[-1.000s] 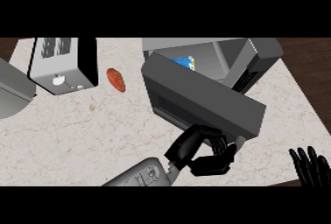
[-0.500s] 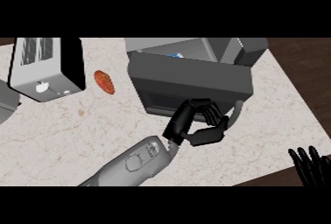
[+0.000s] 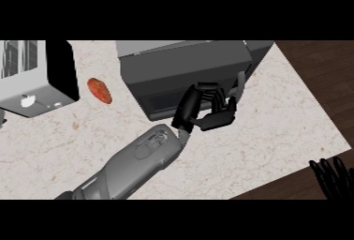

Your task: Pick up the milk, place it into the microwave and close the microwave

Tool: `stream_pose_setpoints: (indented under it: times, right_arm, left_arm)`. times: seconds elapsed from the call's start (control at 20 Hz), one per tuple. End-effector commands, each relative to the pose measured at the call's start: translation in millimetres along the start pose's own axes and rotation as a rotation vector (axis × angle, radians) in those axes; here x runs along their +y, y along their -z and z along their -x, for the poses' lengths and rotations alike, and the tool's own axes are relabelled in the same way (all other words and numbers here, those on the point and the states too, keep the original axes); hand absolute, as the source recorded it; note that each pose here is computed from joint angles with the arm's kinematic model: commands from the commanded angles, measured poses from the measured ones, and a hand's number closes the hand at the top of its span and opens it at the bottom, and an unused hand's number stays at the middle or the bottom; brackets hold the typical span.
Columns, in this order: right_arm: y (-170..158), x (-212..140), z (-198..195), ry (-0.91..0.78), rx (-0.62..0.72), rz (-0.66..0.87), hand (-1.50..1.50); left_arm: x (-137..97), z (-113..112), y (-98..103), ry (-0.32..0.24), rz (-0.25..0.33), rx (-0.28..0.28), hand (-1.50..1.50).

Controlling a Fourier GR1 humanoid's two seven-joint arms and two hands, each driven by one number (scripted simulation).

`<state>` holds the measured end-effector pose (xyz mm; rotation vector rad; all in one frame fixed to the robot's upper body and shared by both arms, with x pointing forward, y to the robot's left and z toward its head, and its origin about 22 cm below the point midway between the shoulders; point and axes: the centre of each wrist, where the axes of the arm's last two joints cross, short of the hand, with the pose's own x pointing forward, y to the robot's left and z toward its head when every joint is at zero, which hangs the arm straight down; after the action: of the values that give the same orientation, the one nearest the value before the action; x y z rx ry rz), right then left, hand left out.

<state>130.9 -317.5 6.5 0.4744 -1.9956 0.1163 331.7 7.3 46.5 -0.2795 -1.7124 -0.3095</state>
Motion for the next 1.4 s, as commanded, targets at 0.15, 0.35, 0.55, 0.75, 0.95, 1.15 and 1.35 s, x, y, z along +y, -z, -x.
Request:
stream_pose_setpoints:
  times: [0.15, 0.35, 0.55, 0.75, 0.95, 1.15, 1.35]
  right_arm:
    - [7.2, 2.4, -10.8, 0.041, -0.028, -0.048, -1.50]
    - [9.0, 1.0, -18.1, 0.053, -0.036, -0.076, -1.50]
    - [11.5, 1.4, -23.1, 0.066, -0.035, -0.091, -1.50]
    - [15.7, 4.5, -24.7, 0.087, -0.036, -0.105, -1.50]
    - [16.8, -0.1, -37.3, 0.048, -0.035, -0.123, -1.50]
    - [21.0, 1.6, -40.4, 0.068, -0.075, -0.125, -1.50]
    - [15.9, 2.4, -41.0, 0.109, -0.056, -0.119, -1.50]
  left_arm:
    - [9.8, -13.2, 25.1, -0.015, -0.060, -0.044, 1.50]
    - [14.7, -11.5, 29.1, -0.026, -0.089, -0.044, 1.50]
    - [14.9, -4.7, 25.8, -0.020, -0.091, -0.062, 1.50]
    - [14.2, -10.3, 29.9, -0.040, -0.095, -0.077, 1.50]
    - [17.1, -9.4, 32.3, -0.048, -0.123, -0.071, 1.50]
    - [17.1, -3.3, 29.5, -0.033, -0.117, -0.083, 1.50]
    - [17.5, -4.2, 31.6, -0.036, -0.122, -0.093, 1.50]
